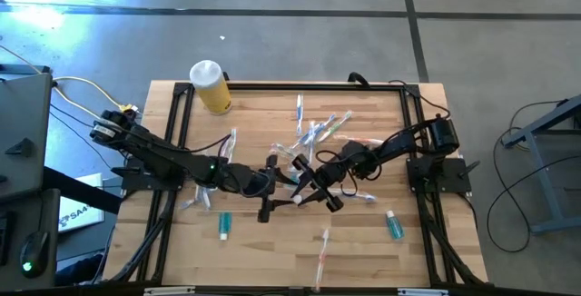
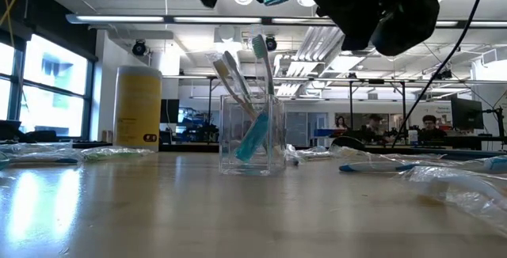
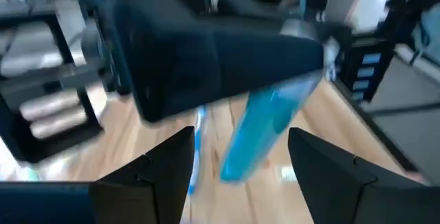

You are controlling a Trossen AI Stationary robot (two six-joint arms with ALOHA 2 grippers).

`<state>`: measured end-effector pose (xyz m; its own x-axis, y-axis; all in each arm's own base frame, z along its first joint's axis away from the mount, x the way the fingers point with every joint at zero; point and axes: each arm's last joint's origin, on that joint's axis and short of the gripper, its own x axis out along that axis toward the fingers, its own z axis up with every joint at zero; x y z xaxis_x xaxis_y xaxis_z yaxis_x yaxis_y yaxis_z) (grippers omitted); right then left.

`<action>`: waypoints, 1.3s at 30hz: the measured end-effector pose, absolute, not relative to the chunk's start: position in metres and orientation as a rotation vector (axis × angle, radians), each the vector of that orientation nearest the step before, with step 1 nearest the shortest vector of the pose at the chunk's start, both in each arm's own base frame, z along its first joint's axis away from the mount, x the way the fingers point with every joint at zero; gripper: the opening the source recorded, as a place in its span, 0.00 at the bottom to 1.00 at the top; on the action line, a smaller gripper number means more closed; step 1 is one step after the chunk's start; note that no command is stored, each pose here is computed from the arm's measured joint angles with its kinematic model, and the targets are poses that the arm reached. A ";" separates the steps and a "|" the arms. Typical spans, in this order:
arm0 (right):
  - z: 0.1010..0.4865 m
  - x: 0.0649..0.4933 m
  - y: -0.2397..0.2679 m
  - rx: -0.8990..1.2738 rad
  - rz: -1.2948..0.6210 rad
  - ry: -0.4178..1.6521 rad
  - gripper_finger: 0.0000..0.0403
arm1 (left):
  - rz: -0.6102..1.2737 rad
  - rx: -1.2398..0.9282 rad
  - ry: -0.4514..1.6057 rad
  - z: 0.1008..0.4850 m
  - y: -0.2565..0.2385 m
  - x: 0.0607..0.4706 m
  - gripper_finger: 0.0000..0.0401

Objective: Pick & Place toothbrushing station
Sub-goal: Put the blue mouthwash into the transparent organizer

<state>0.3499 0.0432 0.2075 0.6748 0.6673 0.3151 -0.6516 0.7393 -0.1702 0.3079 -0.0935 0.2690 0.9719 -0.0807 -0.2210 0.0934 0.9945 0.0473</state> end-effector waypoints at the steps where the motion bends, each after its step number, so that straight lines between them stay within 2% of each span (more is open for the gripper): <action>1: 0.207 0.350 0.043 -0.044 0.742 -0.371 0.22 | -0.109 0.058 0.223 0.268 -0.094 0.308 0.57; 6: 0.207 0.350 0.043 -0.039 0.739 -0.361 0.22 | -0.196 0.068 0.177 0.270 -0.097 0.311 0.57; 24: 0.205 0.351 0.043 -0.031 0.734 -0.342 0.22 | -0.202 0.134 0.145 0.256 -0.101 0.324 0.55; 28: 0.204 0.351 0.042 -0.022 0.743 -0.330 0.22 | -0.202 0.135 0.146 0.256 -0.101 0.324 0.43; 34: 0.202 0.352 0.043 -0.001 0.754 -0.305 0.22 | -0.204 0.139 0.150 0.256 -0.102 0.324 0.14; 37: 0.202 0.352 0.043 0.040 0.757 -0.283 0.22 | -0.216 0.134 0.150 0.256 -0.102 0.324 0.13; 39: 0.202 0.352 0.043 0.079 0.753 -0.269 0.28 | -0.216 0.122 0.150 0.256 -0.102 0.324 0.13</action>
